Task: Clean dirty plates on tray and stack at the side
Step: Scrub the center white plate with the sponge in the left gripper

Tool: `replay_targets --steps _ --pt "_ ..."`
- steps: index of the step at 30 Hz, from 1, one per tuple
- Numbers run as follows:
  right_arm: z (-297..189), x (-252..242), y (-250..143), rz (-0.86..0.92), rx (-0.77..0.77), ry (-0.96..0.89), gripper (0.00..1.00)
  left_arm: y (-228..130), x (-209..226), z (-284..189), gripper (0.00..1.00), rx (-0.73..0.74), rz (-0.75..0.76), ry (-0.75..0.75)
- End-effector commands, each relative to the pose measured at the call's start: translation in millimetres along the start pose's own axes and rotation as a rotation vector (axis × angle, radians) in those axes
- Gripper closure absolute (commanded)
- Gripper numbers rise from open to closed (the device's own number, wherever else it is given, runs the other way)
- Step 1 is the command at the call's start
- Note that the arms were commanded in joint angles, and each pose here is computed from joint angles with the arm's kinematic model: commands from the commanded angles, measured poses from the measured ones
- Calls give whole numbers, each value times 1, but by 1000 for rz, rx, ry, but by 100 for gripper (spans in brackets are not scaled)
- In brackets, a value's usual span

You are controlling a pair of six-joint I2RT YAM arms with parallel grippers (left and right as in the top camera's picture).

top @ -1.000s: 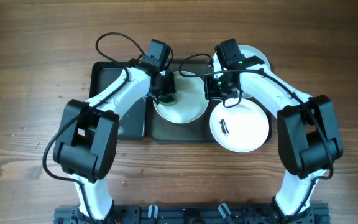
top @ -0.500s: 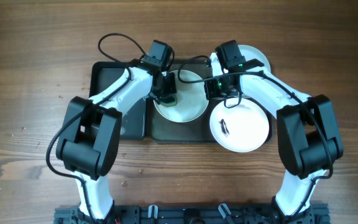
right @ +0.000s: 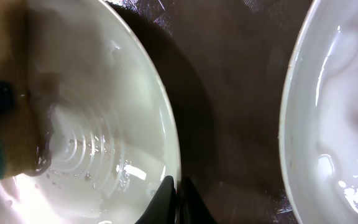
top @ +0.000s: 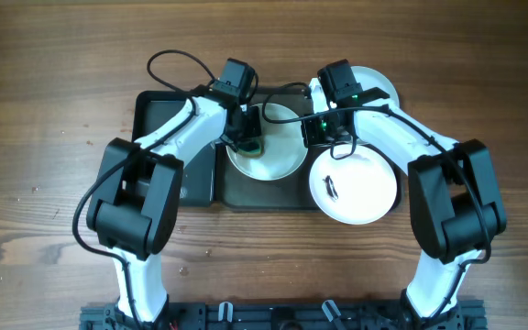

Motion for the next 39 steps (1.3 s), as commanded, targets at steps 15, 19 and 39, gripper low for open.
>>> replay_targets --steps 15,19,39 --pt "9 5 -11 -33 45 46 96 -27 -23 37 96 175 -10 -205" --pt "9 5 -11 -33 44 46 96 -32 -39 40 96 161 34 -225" --pt "9 5 -11 -33 44 46 96 4 -53 -84 96 -114 121 -195"
Point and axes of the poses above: each gripper's point midway between its finger pads, its own z axis out along the fingers, its own x axis along the line the jaws close on, y = z × x, the point moved 6 cm from there along -z, back along the fingers
